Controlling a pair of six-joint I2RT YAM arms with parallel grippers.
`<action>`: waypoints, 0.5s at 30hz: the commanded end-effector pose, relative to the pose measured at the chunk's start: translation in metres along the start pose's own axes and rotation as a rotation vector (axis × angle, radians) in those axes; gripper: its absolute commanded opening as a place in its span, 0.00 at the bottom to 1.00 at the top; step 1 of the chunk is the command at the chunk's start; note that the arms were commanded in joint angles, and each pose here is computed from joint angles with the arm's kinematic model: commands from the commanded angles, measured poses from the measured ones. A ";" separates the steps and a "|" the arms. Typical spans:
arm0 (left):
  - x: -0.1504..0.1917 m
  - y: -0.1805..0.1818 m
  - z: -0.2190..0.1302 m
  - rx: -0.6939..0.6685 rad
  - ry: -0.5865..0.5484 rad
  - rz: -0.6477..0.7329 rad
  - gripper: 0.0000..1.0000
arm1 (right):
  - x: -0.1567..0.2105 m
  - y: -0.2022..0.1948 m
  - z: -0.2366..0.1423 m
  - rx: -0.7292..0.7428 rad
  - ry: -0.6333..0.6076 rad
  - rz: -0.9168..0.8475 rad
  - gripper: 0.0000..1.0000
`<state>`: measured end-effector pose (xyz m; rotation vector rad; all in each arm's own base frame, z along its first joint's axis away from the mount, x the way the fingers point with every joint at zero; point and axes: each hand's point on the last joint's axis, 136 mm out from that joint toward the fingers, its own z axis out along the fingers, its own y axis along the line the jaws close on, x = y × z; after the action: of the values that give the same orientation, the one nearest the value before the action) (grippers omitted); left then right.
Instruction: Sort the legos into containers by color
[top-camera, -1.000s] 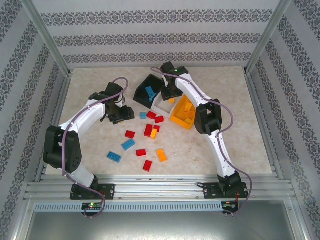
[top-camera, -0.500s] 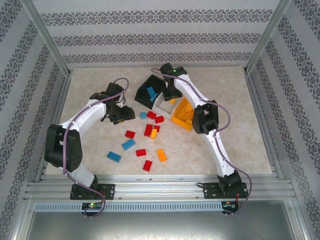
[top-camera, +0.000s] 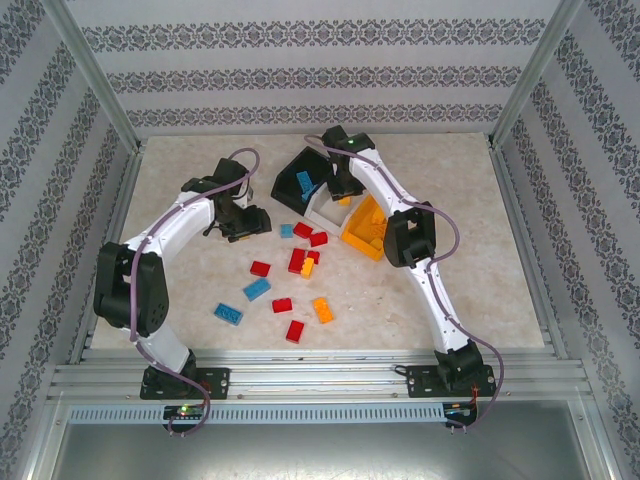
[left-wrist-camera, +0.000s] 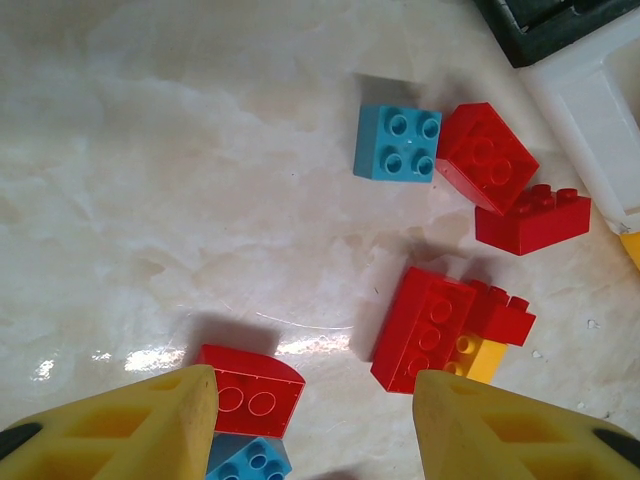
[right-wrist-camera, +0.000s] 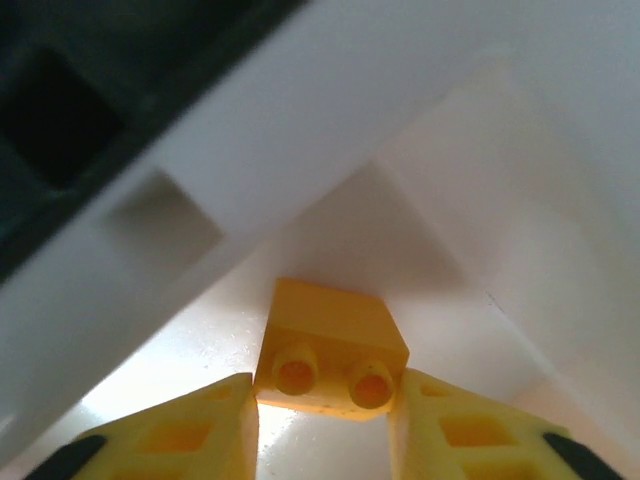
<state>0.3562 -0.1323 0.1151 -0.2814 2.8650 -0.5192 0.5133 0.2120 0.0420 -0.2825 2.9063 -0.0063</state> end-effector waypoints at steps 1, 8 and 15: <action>-0.001 0.005 -0.002 -0.018 0.013 -0.003 0.55 | 0.019 -0.007 0.030 0.007 0.093 0.034 0.28; 0.000 0.006 0.001 -0.008 0.008 -0.009 0.55 | 0.004 -0.014 0.003 0.002 0.011 0.060 0.22; -0.001 0.004 0.001 0.004 -0.003 -0.017 0.55 | -0.004 -0.009 -0.032 -0.050 -0.046 0.065 0.22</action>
<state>0.3565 -0.1325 0.1121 -0.2839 2.8704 -0.5186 0.5147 0.2044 0.0468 -0.2230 2.8957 0.0324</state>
